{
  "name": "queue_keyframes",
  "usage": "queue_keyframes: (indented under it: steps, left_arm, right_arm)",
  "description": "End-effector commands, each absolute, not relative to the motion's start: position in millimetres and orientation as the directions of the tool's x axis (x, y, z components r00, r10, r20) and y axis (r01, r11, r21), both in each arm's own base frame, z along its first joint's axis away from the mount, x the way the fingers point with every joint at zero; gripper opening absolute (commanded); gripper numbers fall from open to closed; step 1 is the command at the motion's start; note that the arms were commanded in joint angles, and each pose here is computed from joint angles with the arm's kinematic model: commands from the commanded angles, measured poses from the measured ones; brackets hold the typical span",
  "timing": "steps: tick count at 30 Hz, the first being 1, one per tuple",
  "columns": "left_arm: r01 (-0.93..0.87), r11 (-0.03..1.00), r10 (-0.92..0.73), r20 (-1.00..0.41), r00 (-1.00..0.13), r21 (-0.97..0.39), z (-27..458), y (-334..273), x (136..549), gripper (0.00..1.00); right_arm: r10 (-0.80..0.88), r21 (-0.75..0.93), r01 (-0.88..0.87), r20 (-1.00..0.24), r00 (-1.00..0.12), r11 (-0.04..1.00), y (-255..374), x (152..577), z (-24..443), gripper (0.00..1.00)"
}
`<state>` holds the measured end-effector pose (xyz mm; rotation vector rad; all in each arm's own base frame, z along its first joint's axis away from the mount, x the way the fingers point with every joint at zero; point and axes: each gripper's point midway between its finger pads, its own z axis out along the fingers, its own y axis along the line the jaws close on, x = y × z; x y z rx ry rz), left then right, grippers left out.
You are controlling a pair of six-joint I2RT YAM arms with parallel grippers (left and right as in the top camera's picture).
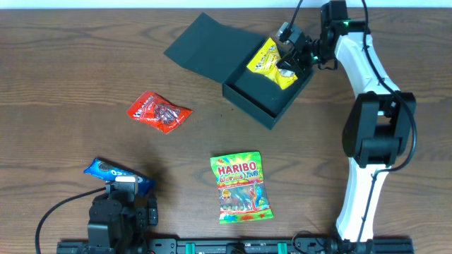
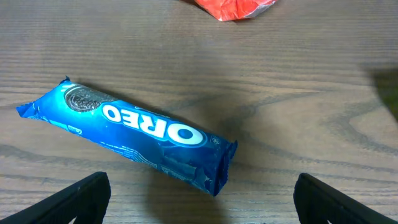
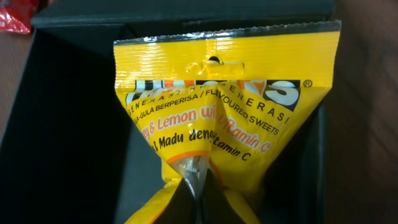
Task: Pack container
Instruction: 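Carry the yellow bag with the right gripper into the black box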
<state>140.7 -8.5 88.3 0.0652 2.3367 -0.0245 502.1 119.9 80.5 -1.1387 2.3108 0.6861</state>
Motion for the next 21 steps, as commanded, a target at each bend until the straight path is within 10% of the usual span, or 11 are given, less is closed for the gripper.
queue_keyframes:
  steps: [1,18,21]
  left_arm:
    - [0.057,0.998,0.056,-0.688,-0.723,0.022,74.5,-5.9,135.9,0.95]
    - [0.056,0.998,0.056,-0.688,-0.723,0.022,74.5,-5.9,135.9,0.95]
    - [0.056,0.998,0.056,-0.688,-0.723,0.022,74.5,-5.9,135.9,0.95]
  right_arm:
    - [-0.549,0.250,-0.798,-0.612,-0.570,0.549,117.0,508.6,79.8,0.01]
    - [-0.550,0.263,-0.766,-0.565,-0.615,0.586,111.7,505.0,73.7,0.02]
    - [-0.534,0.280,-0.748,-0.556,-0.637,0.601,111.7,504.4,73.6,0.53]
